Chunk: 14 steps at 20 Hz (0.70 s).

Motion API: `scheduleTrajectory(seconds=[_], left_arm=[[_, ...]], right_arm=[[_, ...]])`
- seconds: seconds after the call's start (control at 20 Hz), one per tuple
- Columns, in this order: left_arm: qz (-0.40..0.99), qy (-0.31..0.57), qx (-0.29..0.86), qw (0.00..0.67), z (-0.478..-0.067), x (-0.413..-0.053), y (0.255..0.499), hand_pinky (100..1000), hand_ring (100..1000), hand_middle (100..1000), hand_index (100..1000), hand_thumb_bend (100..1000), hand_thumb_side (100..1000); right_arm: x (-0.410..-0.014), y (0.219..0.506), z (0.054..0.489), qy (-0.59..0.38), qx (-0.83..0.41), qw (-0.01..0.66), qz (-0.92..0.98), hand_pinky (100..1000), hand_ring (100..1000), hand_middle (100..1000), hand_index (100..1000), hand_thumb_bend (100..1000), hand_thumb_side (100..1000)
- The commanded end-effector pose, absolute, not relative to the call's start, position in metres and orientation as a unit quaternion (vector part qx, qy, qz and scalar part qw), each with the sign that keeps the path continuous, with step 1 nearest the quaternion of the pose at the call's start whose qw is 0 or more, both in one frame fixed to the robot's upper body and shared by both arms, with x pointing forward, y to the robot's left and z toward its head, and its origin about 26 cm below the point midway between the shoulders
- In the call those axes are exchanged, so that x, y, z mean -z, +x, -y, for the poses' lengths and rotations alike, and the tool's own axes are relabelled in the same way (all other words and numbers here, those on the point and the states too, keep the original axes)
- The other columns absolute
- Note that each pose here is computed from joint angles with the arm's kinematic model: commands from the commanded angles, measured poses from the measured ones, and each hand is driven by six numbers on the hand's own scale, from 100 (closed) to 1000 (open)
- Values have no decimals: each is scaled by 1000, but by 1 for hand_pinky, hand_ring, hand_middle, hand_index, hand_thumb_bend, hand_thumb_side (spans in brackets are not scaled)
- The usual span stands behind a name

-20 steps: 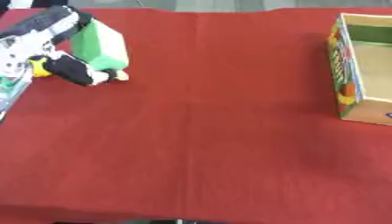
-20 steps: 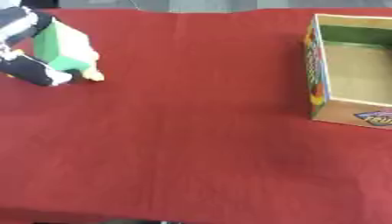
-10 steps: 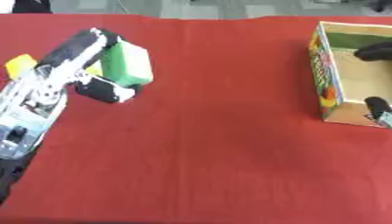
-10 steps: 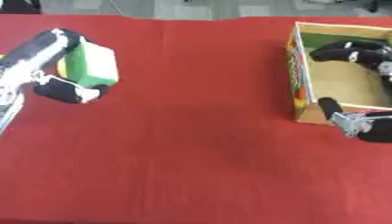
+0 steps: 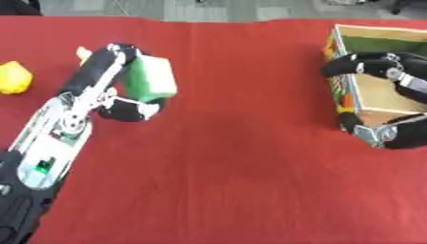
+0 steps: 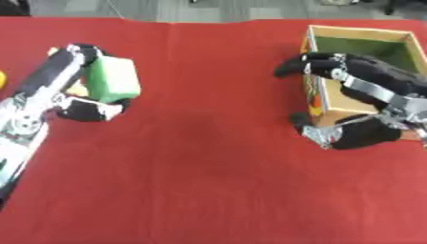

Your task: Pick up the objects with one hand, pass them to the other hand, and then place them into the box on the other side of the table.

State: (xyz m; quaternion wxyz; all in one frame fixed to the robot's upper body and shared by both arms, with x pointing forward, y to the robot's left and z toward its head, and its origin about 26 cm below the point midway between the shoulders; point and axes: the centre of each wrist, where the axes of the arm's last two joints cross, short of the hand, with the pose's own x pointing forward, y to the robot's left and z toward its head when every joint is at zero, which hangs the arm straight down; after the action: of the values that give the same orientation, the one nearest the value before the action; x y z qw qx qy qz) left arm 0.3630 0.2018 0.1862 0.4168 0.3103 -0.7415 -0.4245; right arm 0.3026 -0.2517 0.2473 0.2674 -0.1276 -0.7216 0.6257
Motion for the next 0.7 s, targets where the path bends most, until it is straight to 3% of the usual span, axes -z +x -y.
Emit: scheduleTrajectory(seconds=[0.05,0.4,0.7], left_arm=[[756,310,422,393,-192,-193,364,687,603,506,480,100,113],[774,285,435,362,-164,-196,366,685,601,503,478,100,107],[780,274,444,345,-146,-198,370,682,599,500,476,100,100]], right_arm=[[-258,301,242,-137,-633,263,715,899,937,865,904,179,315],[-274,302,214,-127,-646,258,707,903,945,848,920,348,184],[-286,302,200,-122,-645,268,706,907,948,836,928,405,124]])
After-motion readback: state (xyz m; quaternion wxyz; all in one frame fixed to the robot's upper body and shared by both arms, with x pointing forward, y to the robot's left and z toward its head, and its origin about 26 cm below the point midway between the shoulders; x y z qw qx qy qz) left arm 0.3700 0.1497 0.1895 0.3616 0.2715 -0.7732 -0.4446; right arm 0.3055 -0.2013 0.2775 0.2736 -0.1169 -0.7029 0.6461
